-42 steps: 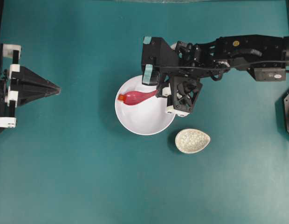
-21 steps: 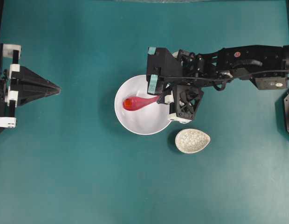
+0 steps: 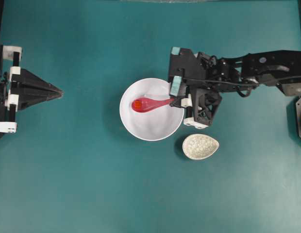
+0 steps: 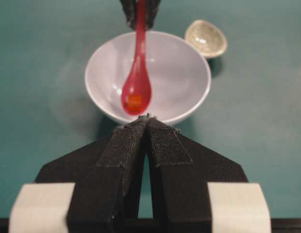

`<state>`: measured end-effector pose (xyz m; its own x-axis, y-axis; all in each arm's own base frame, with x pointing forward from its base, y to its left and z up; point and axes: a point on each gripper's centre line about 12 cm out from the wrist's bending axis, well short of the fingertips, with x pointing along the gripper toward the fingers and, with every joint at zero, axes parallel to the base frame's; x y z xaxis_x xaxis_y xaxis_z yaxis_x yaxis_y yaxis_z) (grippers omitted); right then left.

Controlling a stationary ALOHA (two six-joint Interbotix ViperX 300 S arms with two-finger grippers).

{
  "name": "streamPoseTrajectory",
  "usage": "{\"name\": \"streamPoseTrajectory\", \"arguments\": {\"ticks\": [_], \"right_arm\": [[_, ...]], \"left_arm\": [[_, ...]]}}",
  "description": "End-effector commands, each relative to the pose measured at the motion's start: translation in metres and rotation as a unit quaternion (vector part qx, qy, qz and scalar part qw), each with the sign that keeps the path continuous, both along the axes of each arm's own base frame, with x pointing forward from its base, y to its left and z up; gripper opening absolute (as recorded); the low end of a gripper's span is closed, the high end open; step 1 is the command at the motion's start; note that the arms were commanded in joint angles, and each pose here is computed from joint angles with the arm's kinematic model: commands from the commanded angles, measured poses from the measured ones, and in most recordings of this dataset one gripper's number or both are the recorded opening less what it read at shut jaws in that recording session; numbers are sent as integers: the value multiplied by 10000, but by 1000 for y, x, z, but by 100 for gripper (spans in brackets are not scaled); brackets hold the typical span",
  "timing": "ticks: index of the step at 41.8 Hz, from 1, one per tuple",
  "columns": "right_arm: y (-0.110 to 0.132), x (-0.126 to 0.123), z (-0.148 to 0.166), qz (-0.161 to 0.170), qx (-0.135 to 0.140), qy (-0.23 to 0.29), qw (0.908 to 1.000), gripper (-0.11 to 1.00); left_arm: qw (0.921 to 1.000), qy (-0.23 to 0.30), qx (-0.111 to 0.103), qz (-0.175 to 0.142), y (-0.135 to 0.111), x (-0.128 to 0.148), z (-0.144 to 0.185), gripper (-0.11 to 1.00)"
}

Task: Grip the spoon and scoop the red block from the bowl with right arm.
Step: 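Drag the spoon under the red cube to scoop it, then raise the spoon with the red cube up out of the bowl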

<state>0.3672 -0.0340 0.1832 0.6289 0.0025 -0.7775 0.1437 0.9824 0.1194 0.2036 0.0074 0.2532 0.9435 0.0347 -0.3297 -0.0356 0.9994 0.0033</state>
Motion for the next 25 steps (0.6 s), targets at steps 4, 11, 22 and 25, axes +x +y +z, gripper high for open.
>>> {"name": "streamPoseTrajectory", "arguments": {"ticks": [4, 11, 22, 25], "right_arm": [[4, -6, 15, -38, 6, -346, 9994, 24], [8, -11, 15, -27, -42, -543, 9985, 24], [10, -14, 9, -207, 7, -855, 9961, 24], [9, -15, 8, -295, 61, -907, 9954, 24]], "left_arm": [[9999, -138, 5, 16, 1, 3, 10, 0], [9999, -138, 12, 13, 1, 3, 10, 0], [9999, -138, -2, 18, 1, 3, 10, 0], [9999, -139, -9, 21, 1, 3, 10, 0]]}}
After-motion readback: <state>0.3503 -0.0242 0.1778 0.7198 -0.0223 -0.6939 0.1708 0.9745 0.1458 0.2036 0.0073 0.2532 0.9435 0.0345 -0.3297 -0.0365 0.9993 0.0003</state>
